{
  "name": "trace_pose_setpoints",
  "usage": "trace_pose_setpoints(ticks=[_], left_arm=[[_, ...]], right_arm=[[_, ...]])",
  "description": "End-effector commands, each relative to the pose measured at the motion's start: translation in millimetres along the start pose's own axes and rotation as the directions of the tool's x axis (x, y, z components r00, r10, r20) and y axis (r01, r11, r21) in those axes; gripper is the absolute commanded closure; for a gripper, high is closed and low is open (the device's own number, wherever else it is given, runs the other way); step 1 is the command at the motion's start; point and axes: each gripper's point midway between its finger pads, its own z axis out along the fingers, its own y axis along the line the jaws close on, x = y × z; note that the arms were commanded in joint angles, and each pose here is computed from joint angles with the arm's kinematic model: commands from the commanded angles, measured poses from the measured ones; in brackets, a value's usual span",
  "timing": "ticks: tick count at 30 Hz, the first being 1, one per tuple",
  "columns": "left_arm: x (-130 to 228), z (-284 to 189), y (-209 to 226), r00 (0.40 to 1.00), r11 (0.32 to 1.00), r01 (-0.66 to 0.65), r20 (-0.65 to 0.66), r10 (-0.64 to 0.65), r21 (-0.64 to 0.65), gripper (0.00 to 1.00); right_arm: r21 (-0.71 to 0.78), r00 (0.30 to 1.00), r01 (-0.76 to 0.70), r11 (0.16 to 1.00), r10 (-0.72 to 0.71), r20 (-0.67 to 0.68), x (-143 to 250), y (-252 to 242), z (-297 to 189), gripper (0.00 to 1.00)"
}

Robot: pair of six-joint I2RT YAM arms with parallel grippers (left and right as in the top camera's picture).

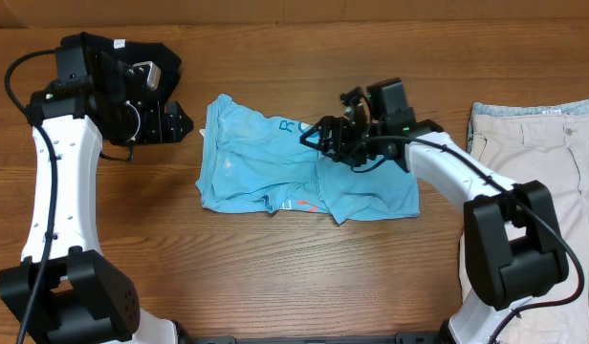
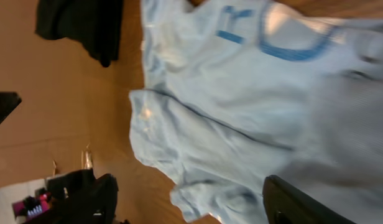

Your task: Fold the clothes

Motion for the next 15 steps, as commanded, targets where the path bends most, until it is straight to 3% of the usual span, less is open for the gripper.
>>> trace_pose_setpoints(ticks=[1,9,15], left_arm=[[3,3,0,1.0,1.0,-0.013,-0.013,0.013,0.004,0.16],[23,28,6,0.995,1.0,0.015,-0.101,-0.013,0.022,0.15],[23,43,5,0.993,0.999,0.005,-0.118,-0.001,0.032,0.15]], right_arm=[[-0.004,1.0,0.011,1.0,-0.011,0.027,-11,-9,-25,0.29],[0.102,1.0,0.031,0.994,-0.031,-0.005,6,-40,-78,0.33],[0.168,0.995,0.068,0.983,-0.054,-0.089,32,-36,-70,0.37]])
